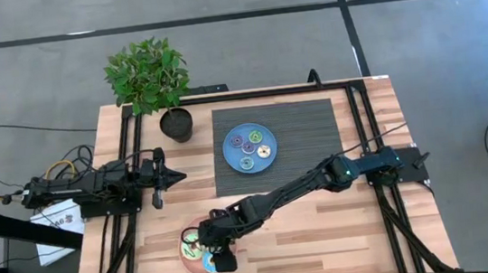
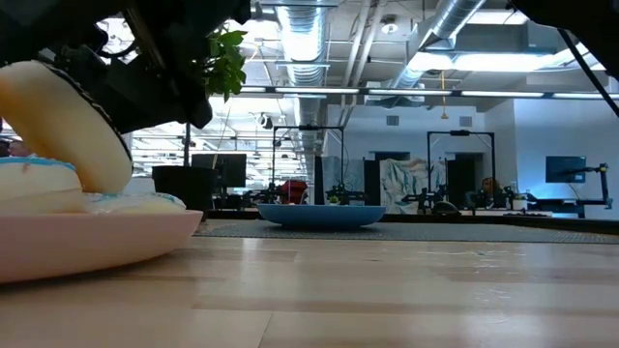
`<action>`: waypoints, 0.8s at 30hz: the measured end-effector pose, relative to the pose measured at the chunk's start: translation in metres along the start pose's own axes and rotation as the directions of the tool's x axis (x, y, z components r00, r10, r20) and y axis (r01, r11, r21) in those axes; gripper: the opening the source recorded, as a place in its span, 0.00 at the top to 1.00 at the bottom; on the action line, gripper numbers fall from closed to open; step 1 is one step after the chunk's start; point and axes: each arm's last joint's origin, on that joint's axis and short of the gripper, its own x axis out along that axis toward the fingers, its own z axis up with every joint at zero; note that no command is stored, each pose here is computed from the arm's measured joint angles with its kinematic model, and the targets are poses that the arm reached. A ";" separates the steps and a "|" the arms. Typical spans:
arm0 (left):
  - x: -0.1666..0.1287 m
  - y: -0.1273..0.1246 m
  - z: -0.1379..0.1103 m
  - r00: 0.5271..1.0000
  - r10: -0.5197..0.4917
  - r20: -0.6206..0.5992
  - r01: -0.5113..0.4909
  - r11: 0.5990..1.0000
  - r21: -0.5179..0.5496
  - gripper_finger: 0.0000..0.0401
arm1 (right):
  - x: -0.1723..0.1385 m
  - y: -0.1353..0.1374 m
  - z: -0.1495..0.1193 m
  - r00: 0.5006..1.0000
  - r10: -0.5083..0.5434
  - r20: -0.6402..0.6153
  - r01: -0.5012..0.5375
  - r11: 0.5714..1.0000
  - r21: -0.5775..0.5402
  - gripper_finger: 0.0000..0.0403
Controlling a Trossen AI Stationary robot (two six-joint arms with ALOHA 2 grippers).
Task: Pick & Place donuts
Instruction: Put the large black donut on the light orange plate, then return to home position
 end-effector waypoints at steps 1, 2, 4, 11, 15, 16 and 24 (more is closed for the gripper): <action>0.000 0.000 0.000 1.000 0.000 0.000 0.000 1.000 0.000 0.98 | 0.000 0.000 0.000 1.000 0.002 0.001 -0.002 1.000 0.006 0.27; 0.000 0.000 0.000 1.000 0.000 0.000 0.000 1.000 0.000 0.98 | 0.000 -0.001 0.000 1.000 0.003 0.001 -0.003 1.000 0.008 0.27; 0.000 0.000 0.000 1.000 0.000 0.000 0.000 1.000 0.000 0.98 | 0.000 0.000 0.000 1.000 0.031 -0.006 -0.031 1.000 -0.002 0.27; 0.000 0.000 0.000 1.000 0.000 0.000 0.000 1.000 0.000 0.98 | -0.006 0.003 0.006 0.999 0.036 0.013 -0.036 0.999 -0.017 0.28; 0.000 0.000 0.000 1.000 0.000 0.000 0.000 1.000 0.000 0.98 | -0.013 0.006 0.009 0.999 0.026 0.033 -0.025 0.999 -0.027 0.28; 0.000 0.000 0.000 1.000 0.000 0.000 0.000 1.000 0.000 0.98 | -0.013 0.006 0.010 0.999 0.017 0.037 -0.016 1.000 -0.025 0.28; 0.000 0.000 0.000 1.000 0.000 0.000 0.000 1.000 0.000 0.98 | -0.012 0.005 0.007 0.999 0.051 0.001 -0.051 0.999 -0.015 0.28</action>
